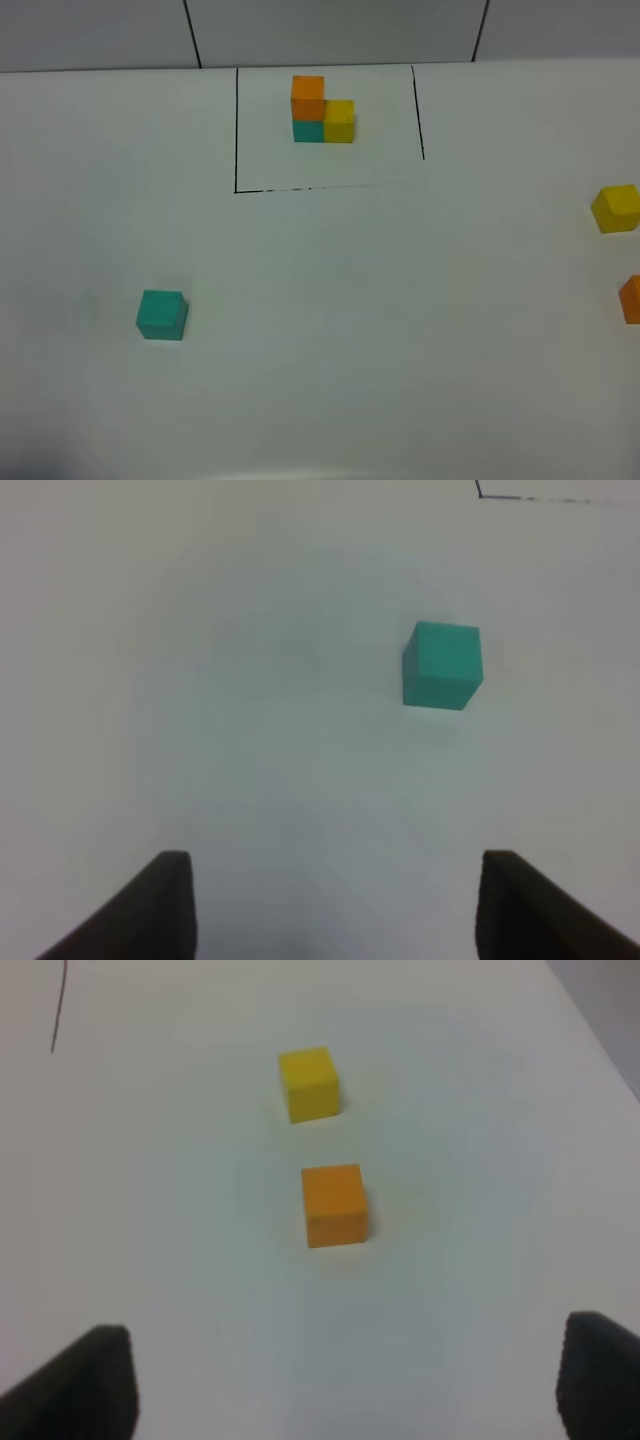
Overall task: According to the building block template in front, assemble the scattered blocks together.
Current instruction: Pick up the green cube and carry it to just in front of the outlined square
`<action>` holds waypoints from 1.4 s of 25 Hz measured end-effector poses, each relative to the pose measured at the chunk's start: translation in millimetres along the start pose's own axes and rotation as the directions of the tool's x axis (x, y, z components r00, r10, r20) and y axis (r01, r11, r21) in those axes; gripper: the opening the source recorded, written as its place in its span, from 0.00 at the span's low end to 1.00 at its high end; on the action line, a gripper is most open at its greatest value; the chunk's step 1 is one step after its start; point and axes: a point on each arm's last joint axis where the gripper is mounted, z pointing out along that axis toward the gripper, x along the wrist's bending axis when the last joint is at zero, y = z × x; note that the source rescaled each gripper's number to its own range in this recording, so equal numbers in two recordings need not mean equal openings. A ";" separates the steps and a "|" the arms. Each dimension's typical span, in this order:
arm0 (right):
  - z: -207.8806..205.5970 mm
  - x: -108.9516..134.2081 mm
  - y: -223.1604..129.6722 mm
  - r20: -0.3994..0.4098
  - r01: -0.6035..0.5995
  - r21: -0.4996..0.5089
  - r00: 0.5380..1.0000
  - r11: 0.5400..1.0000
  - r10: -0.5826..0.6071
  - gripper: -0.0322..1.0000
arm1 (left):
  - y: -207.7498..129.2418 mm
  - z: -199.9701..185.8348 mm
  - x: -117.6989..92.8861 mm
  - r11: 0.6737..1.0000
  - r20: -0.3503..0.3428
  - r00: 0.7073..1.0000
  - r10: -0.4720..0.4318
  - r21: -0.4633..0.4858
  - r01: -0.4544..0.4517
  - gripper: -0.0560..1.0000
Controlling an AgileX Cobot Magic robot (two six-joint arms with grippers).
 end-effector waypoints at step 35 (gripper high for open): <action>0.0 0.0 0.0 0.000 0.000 0.000 1.000 1.000 0.000 0.77 | 105.2 225.0 -73.0 0.788 0.082 0.977 0.198 0.579 -0.208 0.39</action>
